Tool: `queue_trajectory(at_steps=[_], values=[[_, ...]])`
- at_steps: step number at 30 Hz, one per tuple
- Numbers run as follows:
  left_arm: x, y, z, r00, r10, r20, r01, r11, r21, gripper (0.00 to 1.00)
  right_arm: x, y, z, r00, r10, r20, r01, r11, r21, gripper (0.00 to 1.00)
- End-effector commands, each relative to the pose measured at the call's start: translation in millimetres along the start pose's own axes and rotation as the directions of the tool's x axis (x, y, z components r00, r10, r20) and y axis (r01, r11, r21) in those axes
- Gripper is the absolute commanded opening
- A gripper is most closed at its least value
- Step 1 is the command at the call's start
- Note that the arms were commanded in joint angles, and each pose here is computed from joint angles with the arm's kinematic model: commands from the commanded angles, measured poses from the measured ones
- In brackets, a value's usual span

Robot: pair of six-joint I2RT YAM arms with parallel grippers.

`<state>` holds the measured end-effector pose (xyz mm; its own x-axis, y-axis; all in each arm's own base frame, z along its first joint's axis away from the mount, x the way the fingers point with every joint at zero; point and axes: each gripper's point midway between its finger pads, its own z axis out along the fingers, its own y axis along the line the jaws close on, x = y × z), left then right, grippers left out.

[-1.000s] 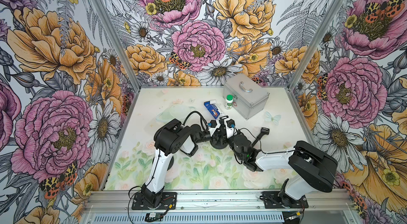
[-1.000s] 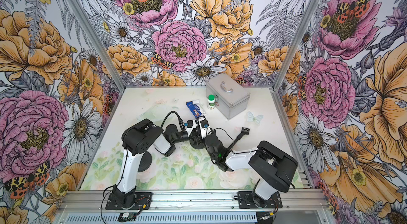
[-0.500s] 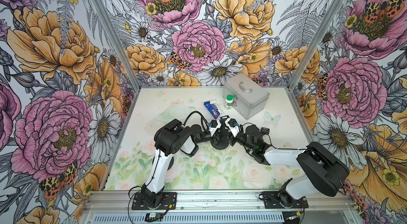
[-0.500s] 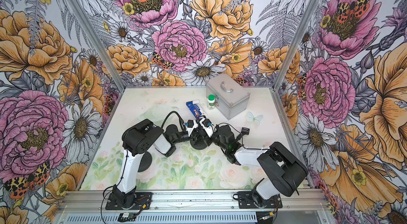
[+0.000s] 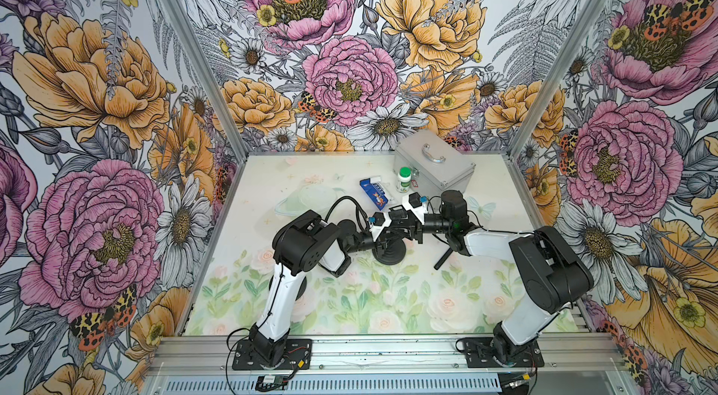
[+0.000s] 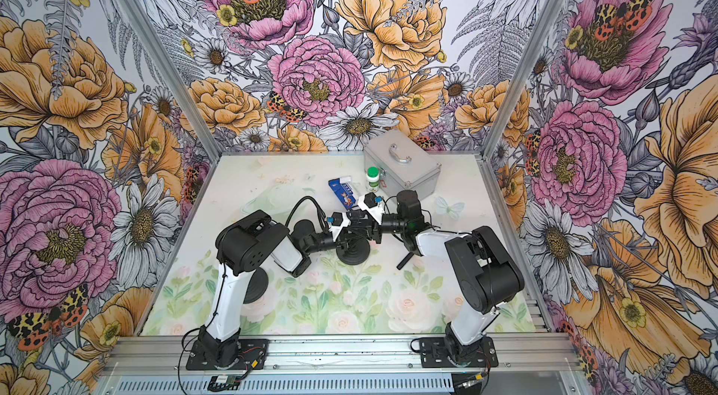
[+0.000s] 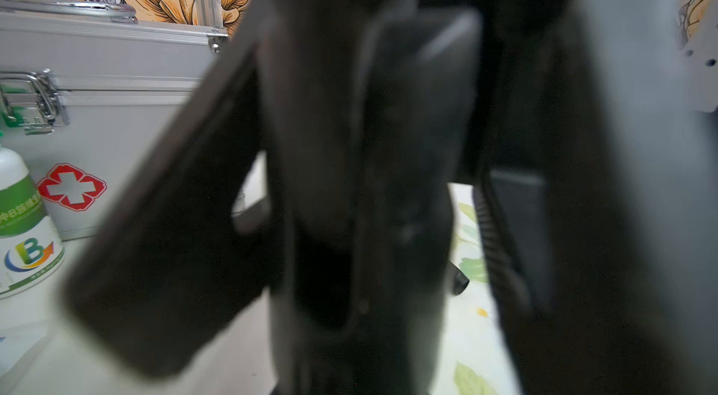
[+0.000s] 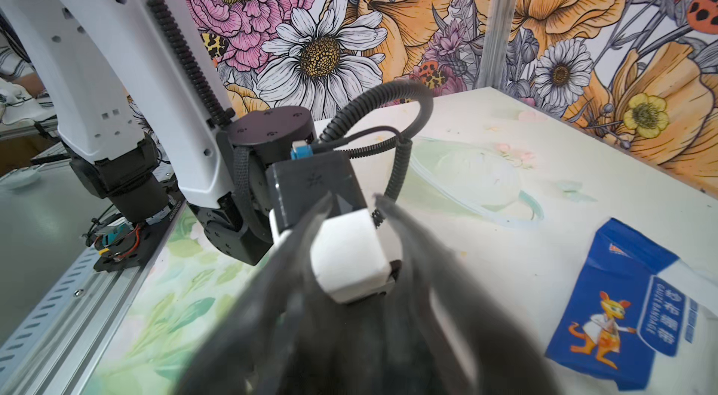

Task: Assemble a microphone stand
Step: Screw the microphone stand pole into the microphone stand base.

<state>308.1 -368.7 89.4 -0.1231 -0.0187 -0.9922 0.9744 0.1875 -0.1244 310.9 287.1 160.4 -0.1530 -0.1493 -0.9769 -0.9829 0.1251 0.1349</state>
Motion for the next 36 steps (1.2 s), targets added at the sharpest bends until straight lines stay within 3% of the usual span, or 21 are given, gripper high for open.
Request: queue_trajectory(at_steps=[1,5,8,10,11,14,16,18,21,25,29,33,36], values=[[7,-4,3,0.999,-0.049,-0.022,0.049,0.999,0.017,0.11,4,8,5,1.0,0.028,-0.014,-0.029,0.996,-0.087,0.28],[7,-3,3,0.998,-0.05,-0.022,0.051,0.999,0.015,0.11,12,-4,7,0.999,0.034,-0.042,-0.033,0.999,0.018,0.0],[8,-3,3,0.998,-0.05,-0.023,0.051,0.999,0.015,0.11,19,-30,-1,0.999,0.022,-0.041,-0.009,0.955,0.297,0.0],[7,-3,3,0.999,-0.05,-0.022,0.05,0.999,0.02,0.11,17,-43,-14,1.0,-0.005,-0.004,0.006,0.848,0.53,0.0],[8,-4,3,0.998,-0.051,-0.024,0.051,0.998,0.02,0.11,17,-48,-23,1.0,-0.026,0.002,0.018,0.75,0.661,0.0],[7,-4,3,0.999,-0.05,-0.022,0.05,0.999,0.02,0.11,19,-33,-33,0.999,-0.048,-0.025,0.044,0.45,0.892,0.0],[7,-4,3,0.998,-0.051,-0.021,0.051,0.999,0.019,0.11,26,-18,-16,0.998,-0.04,-0.054,0.065,0.407,0.911,0.0],[6,-4,3,0.999,-0.049,-0.022,0.05,0.999,0.02,0.11,36,-10,7,0.997,-0.023,-0.077,0.079,0.441,0.894,0.0],[7,-6,3,0.999,-0.049,-0.024,0.05,0.998,0.024,0.11,39,-1,37,0.979,-0.054,-0.194,0.195,0.5,0.844,0.0],[7,-5,3,0.999,-0.047,-0.023,0.047,0.999,0.02,0.11,33,12,61,0.96,-0.106,-0.259,0.267,0.624,0.734,0.0],[7,-6,3,0.999,-0.046,-0.023,0.046,0.999,0.023,0.11,42,41,69,0.927,-0.217,-0.306,0.353,0.78,0.516,0.24],[7,-5,3,0.999,-0.048,-0.025,0.049,0.999,0.023,0.11,40,57,45,0.933,-0.263,-0.246,0.339,0.872,0.354,0.34],[7,-6,3,0.999,-0.045,-0.024,0.046,0.999,0.025,0.11,29,51,14,0.96,-0.219,-0.177,0.26,0.93,0.259,0.44]])
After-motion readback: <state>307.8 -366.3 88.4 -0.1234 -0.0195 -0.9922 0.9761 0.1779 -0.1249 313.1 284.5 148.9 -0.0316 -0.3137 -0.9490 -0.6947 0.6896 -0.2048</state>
